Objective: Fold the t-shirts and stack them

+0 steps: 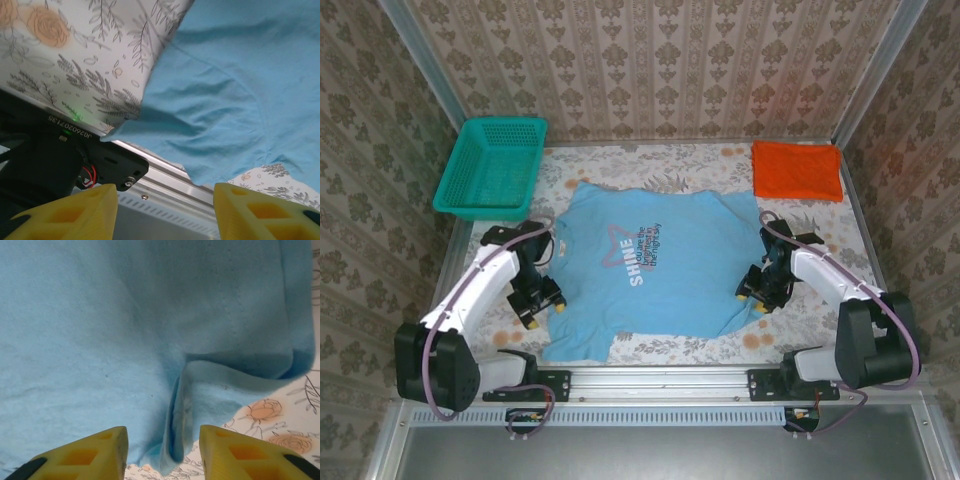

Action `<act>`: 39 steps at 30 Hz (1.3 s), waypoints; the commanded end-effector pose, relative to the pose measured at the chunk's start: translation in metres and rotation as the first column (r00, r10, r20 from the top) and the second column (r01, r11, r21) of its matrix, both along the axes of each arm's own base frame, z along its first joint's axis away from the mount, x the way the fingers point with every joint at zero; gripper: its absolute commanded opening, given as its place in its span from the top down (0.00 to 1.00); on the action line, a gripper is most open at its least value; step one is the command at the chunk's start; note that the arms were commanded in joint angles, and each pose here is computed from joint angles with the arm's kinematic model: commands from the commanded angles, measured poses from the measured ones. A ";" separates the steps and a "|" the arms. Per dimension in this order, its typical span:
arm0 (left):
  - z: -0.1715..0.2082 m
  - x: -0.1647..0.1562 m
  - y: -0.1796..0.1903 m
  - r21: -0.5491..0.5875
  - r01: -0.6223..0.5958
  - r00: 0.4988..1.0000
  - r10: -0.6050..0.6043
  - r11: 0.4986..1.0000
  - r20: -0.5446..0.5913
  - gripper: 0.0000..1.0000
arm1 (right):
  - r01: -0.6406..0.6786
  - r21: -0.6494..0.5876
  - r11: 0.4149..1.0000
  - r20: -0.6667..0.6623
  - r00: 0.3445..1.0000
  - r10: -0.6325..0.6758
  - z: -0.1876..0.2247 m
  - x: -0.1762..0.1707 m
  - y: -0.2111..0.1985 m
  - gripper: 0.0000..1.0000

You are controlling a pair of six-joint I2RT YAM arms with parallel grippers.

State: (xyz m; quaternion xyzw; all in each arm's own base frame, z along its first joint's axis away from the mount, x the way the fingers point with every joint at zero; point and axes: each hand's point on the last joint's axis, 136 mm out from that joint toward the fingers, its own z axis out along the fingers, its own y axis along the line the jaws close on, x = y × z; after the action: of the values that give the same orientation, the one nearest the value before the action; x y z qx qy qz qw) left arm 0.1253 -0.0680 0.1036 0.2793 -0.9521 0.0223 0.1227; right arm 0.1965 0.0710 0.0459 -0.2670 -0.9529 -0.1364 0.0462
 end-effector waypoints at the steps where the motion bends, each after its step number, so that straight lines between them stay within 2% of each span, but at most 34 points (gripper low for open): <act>1: -0.011 -0.024 0.000 0.011 -0.042 0.995 0.043 0.999 -0.093 0.51 | 0.009 0.034 0.999 -0.002 1.000 -0.009 -0.006 0.000 0.007 0.60; 4: -0.023 -0.029 0.001 0.026 -0.045 0.994 0.048 0.999 -0.094 0.59 | 0.004 0.049 0.999 0.009 1.000 -0.004 -0.005 0.002 0.009 0.65; 11: -0.045 -0.040 0.001 0.049 -0.073 0.995 0.076 0.996 -0.065 0.55 | -0.006 0.057 0.998 0.021 1.000 0.005 -0.006 0.000 0.010 0.67; 15: -0.053 -0.050 0.006 0.101 -0.055 0.995 0.063 0.993 -0.078 0.51 | -0.022 0.032 0.999 0.000 1.000 0.022 -0.009 -0.004 0.006 0.75; 19: -0.058 -0.052 0.012 0.147 -0.046 0.996 0.056 0.988 -0.064 0.52 | -0.027 0.026 0.999 0.001 1.000 0.027 -0.009 -0.005 0.005 0.84; 23: -0.064 -0.055 0.018 0.175 -0.053 0.996 0.064 0.983 -0.057 0.57 | -0.029 0.023 0.999 0.003 1.000 0.029 -0.007 -0.007 0.004 0.86; 30: -0.083 -0.062 0.018 0.138 -0.101 0.995 0.103 0.985 -0.008 0.59 | -0.032 0.032 0.999 0.017 0.999 0.032 -0.005 -0.007 0.006 0.89; 39: -0.090 -0.060 0.016 0.133 -0.083 0.996 0.081 0.988 0.021 0.68 | -0.021 0.029 0.999 0.023 1.000 0.020 -0.004 -0.005 0.004 0.93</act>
State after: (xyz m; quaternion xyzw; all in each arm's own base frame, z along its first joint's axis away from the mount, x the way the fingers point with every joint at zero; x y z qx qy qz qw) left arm 0.0742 -0.0571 0.0301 0.3129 -0.9449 -0.0230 0.0933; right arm 0.1996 0.0772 0.0420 -0.2582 -0.9523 -0.1591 0.0339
